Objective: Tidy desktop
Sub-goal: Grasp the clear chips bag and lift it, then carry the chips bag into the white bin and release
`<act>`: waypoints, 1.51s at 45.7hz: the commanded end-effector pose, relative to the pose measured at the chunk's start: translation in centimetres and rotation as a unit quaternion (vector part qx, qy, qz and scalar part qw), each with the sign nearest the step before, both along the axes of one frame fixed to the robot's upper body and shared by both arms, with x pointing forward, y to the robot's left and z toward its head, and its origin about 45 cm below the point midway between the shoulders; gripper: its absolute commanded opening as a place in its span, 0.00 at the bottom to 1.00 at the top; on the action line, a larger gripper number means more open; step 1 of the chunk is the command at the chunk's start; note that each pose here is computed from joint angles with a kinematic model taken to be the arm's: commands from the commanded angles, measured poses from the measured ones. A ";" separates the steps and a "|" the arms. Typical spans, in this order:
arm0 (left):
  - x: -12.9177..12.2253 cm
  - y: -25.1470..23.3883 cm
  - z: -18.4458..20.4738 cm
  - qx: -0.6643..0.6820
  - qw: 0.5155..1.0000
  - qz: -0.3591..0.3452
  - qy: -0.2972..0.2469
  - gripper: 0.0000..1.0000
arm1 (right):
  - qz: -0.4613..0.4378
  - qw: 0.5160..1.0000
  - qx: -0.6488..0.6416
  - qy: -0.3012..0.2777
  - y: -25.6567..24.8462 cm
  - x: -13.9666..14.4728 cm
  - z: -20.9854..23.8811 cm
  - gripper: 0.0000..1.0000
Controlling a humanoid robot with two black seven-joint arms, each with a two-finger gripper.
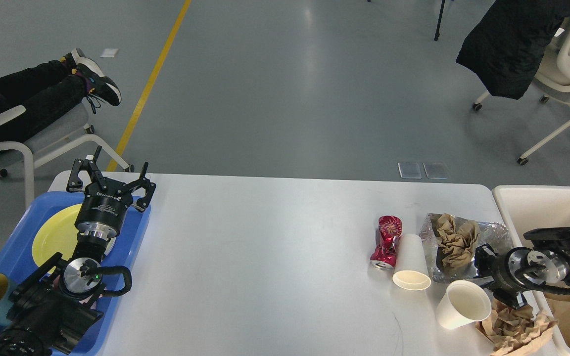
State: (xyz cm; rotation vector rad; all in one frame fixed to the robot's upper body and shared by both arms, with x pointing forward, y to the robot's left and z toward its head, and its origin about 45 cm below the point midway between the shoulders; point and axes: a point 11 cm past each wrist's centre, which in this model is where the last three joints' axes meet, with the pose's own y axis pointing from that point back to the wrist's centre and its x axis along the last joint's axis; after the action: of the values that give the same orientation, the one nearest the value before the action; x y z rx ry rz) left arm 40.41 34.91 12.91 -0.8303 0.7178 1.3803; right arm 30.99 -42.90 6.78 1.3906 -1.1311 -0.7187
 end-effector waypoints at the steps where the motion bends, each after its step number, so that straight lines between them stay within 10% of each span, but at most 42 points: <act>1: 0.0 0.0 0.0 0.000 1.000 0.000 0.000 0.96 | -0.007 1.000 -0.013 -0.008 -0.4 0.2 0.1 0.00; 22: 0.0 0.0 0.0 0.000 1.000 0.000 0.000 0.96 | -0.023 1.000 0.010 -0.016 0.2 0.5 0.6 0.00; 46: 0.0 0.0 0.0 0.000 1.000 0.000 0.000 0.96 | 0.021 1.000 -0.022 -0.007 0.1 3.9 14.7 0.00; 69: 0.0 0.0 0.0 0.000 1.000 0.000 0.000 0.96 | 0.130 0.990 -0.045 0.040 4.0 1.5 24.1 0.00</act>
State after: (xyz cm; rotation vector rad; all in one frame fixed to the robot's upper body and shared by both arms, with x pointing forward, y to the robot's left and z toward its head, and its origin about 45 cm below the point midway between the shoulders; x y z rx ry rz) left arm 40.41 34.91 12.91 -0.8298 0.7177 1.3802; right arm 32.81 -39.11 30.43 1.3719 -0.8948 -0.5091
